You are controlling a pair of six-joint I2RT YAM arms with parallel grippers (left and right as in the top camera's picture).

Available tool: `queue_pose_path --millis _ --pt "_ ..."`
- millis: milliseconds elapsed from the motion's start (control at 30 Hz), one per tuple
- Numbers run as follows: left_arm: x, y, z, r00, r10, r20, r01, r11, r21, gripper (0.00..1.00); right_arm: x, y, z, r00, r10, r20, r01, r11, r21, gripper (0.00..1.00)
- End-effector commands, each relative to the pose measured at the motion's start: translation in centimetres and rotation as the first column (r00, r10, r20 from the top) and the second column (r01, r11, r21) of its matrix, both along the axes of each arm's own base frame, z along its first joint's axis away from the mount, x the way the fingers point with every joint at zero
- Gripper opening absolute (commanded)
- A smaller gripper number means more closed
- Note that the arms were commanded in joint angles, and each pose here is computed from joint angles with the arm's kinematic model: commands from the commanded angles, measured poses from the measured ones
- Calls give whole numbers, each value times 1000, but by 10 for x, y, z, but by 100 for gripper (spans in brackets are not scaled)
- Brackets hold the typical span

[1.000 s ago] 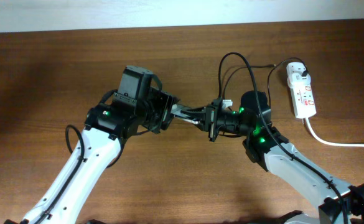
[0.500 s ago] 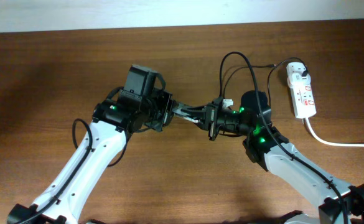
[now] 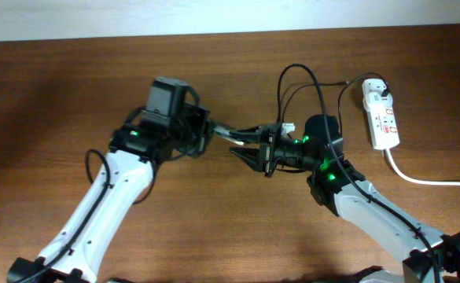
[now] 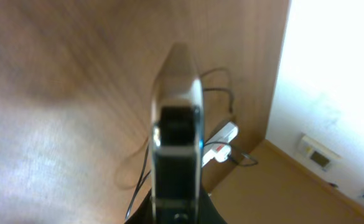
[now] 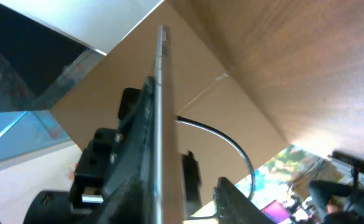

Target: Plug charger to phone and switch on socket

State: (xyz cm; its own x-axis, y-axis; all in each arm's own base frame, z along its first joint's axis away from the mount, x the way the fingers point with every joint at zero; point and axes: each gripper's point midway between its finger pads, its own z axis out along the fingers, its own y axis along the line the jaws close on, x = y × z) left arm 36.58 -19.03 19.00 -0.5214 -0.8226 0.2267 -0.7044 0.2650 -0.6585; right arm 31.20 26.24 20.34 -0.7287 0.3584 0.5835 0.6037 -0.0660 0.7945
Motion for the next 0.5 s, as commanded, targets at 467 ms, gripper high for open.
queue_pose_path --millis 467 --pt "49 43 60 703 -577 416 471 816 335 0 -37 -32 -85 700 511 499 -129 778 -615 99"
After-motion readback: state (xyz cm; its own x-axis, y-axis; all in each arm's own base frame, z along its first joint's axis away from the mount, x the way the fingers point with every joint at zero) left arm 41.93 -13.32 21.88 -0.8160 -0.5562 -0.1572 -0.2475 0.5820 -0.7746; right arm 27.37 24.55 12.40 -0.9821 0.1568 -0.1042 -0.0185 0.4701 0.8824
